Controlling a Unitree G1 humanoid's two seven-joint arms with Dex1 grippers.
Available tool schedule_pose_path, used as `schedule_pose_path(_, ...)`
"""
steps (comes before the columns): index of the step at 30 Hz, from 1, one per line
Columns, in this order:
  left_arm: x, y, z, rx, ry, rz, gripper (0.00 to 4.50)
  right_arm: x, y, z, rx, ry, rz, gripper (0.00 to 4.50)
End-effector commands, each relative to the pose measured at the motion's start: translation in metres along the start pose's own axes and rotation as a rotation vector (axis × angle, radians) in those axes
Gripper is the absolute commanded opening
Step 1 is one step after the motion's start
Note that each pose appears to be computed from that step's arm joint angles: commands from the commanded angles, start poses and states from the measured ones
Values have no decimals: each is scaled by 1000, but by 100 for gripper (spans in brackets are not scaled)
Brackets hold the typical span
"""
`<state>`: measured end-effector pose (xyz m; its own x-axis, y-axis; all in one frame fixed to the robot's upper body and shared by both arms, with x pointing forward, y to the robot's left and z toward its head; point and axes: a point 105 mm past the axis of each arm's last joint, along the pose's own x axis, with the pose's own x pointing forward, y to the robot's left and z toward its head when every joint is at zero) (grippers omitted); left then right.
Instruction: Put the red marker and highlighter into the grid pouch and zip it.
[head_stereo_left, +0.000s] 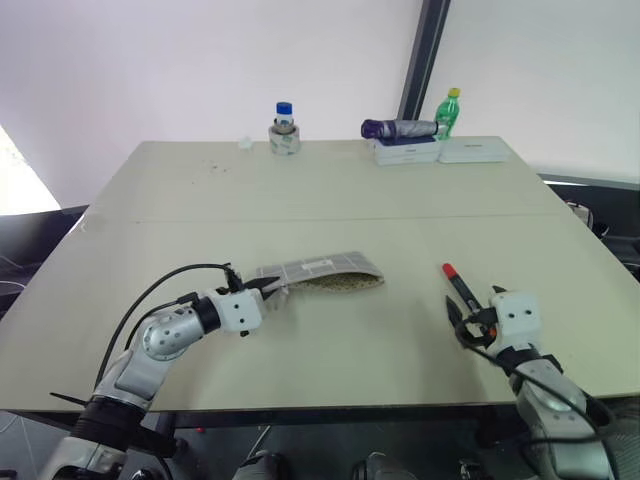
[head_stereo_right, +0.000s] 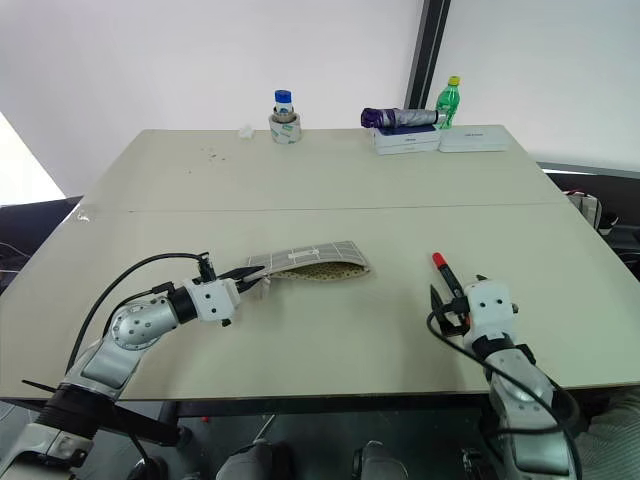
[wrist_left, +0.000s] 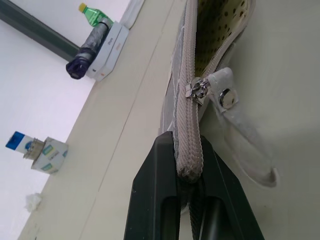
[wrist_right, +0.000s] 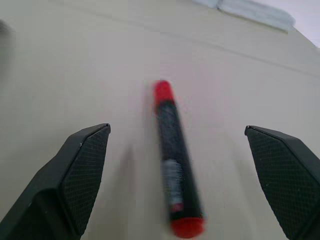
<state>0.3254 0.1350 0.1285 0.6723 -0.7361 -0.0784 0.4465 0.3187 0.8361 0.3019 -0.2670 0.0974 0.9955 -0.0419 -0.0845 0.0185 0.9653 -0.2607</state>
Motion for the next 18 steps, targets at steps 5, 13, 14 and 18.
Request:
schedule_pose_path(5, -3, 7, 4, 37, -11, 31, 0, 8, 2, -26, 126, 211, 113, 397)
schedule_pose_path(13, -5, 6, 4, 36, -4, 38, 0, 13, 9, -10, 102, 181, 167, 43)
schedule_pose_path(14, -5, 6, 4, 36, -3, 38, 0, 15, 15, 4, 105, 113, 200, 44)
schedule_pose_path(18, -4, 4, 5, 33, -9, 29, 0, 1, 58, 63, 17, -177, 529, 44)
